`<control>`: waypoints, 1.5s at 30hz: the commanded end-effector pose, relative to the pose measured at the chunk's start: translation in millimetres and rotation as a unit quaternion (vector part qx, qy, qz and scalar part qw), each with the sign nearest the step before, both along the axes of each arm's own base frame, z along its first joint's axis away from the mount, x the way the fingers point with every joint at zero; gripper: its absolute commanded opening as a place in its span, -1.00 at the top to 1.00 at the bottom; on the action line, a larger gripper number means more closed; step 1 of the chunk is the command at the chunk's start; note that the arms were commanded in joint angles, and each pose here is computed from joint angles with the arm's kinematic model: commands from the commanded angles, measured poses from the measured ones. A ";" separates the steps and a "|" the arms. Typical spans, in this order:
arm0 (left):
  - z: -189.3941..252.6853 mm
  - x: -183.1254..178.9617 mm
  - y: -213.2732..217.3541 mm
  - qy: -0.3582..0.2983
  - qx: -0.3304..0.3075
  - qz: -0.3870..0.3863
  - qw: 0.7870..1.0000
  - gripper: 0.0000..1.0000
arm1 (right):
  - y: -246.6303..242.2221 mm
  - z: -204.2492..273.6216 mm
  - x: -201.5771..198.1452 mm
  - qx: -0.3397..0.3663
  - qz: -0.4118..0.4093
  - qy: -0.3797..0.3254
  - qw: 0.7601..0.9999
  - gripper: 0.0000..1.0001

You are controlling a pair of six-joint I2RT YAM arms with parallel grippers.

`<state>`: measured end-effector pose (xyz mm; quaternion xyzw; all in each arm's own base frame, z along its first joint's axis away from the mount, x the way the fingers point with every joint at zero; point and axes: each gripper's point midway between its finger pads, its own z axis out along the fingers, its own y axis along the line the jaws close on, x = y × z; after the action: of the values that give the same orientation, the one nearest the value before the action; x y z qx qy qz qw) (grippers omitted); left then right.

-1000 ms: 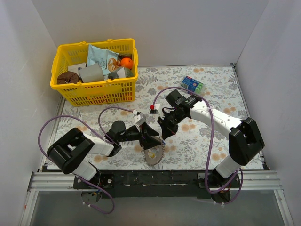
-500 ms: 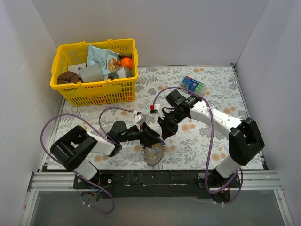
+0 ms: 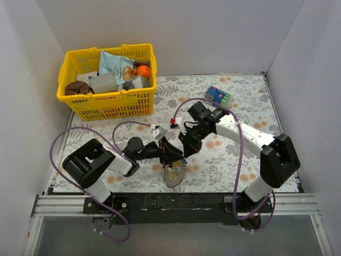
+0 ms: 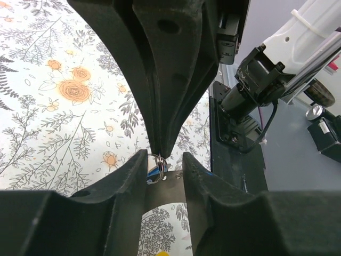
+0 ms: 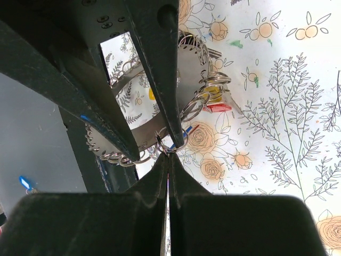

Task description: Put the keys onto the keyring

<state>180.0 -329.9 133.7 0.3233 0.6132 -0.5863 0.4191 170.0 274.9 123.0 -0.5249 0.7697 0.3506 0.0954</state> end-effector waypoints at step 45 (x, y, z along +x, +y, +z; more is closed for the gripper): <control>103.2 -8.2 12.5 -0.145 -0.183 -0.004 0.972 1.00 | 4.3 116.8 21.3 0.319 -0.126 -0.162 0.925 -0.56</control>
<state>177.9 -323.2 109.9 0.2607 0.6627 -0.6008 0.3633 189.0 270.7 212.2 -0.4330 0.6845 0.4337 0.3947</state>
